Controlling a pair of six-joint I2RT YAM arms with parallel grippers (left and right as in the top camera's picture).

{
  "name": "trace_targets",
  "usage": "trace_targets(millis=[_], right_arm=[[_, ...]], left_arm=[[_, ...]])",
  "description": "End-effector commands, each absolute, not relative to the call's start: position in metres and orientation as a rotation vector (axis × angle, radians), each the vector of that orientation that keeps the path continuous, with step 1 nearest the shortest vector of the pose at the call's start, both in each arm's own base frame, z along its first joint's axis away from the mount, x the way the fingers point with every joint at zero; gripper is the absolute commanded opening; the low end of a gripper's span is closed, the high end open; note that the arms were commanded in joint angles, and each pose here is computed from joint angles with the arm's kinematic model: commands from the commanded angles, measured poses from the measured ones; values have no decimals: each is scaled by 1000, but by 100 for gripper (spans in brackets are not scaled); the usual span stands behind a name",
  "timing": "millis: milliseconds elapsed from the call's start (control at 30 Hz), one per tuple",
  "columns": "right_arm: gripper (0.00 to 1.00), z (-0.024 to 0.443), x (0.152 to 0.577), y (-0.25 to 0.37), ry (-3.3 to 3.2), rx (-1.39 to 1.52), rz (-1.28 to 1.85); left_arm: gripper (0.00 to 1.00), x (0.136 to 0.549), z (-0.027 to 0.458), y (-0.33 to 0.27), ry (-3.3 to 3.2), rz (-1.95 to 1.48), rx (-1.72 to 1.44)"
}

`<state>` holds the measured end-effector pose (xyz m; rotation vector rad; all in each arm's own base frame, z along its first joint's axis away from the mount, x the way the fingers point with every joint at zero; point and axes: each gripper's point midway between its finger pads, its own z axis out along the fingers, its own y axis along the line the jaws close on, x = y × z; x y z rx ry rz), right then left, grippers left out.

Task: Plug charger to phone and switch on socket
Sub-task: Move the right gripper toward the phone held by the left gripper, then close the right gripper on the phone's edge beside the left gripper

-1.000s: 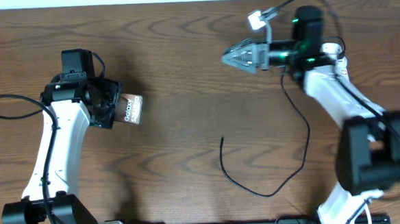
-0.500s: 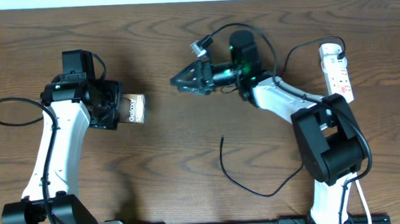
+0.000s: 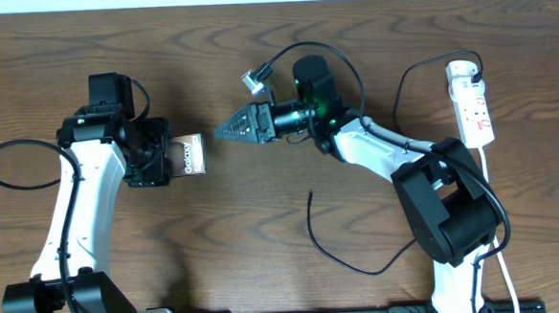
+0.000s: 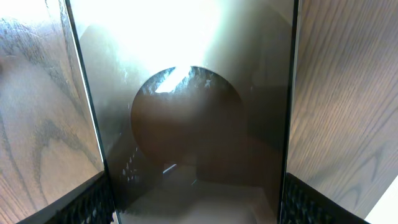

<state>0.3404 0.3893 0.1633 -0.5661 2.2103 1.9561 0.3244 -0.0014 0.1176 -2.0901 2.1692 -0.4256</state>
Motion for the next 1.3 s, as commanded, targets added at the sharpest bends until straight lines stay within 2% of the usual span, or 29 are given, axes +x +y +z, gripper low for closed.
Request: trace_targets(millis=[0,667,900,1100,1267], right_arm=[[99,172,329,401,2112,-721,1924],[99,170,300,426,2077,-845,1914],[99,165,302,428,2107,-809,1886],[88,153,307,430,2198,-715,1837],[85,151,312,430,2258,-613,1840]], left_arm=[[7,328,129,-8,2158,-476,-2073],[7,331,131,-40,2204,-515,-2024],[7,332,132,-48,2228,-528,-1999],[7,332,132,-49,2228,-533,-2003],[7,333,132,-49,2218,-539,-2008]])
